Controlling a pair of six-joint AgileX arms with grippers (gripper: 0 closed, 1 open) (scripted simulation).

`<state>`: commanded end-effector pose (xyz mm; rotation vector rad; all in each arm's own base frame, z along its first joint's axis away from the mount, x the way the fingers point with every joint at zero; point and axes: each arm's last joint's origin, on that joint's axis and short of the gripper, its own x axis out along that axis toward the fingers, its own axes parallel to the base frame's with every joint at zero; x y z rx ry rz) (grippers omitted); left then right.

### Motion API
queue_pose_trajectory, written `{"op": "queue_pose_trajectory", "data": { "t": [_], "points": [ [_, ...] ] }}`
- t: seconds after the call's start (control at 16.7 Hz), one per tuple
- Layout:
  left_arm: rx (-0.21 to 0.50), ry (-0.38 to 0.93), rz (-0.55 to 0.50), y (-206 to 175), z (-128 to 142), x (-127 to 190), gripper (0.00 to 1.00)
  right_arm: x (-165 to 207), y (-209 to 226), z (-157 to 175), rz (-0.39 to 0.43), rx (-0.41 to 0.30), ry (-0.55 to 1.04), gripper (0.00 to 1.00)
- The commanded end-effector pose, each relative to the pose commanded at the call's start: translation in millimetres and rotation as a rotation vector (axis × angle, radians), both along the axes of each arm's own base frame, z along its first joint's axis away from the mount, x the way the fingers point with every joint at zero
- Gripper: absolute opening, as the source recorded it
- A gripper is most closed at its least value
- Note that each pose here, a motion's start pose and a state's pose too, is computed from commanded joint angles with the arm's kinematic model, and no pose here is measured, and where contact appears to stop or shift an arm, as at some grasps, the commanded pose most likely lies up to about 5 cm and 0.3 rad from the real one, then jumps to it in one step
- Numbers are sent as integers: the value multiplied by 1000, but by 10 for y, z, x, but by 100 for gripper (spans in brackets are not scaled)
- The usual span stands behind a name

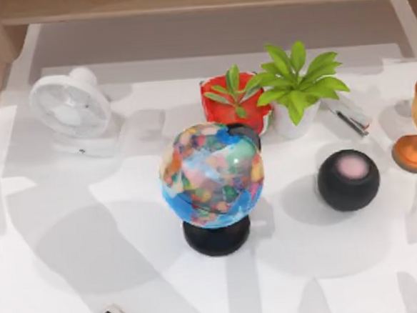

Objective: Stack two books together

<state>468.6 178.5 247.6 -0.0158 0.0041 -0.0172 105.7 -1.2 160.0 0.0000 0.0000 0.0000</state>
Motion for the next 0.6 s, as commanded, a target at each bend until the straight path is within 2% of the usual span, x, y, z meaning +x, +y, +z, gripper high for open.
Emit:
{"op": "queue_pose_trajectory", "data": {
  "t": [0.6],
  "points": [
    [2,-2,3,13,44,-41,0,0,0,0,0,0,0,100]
  ]
}}
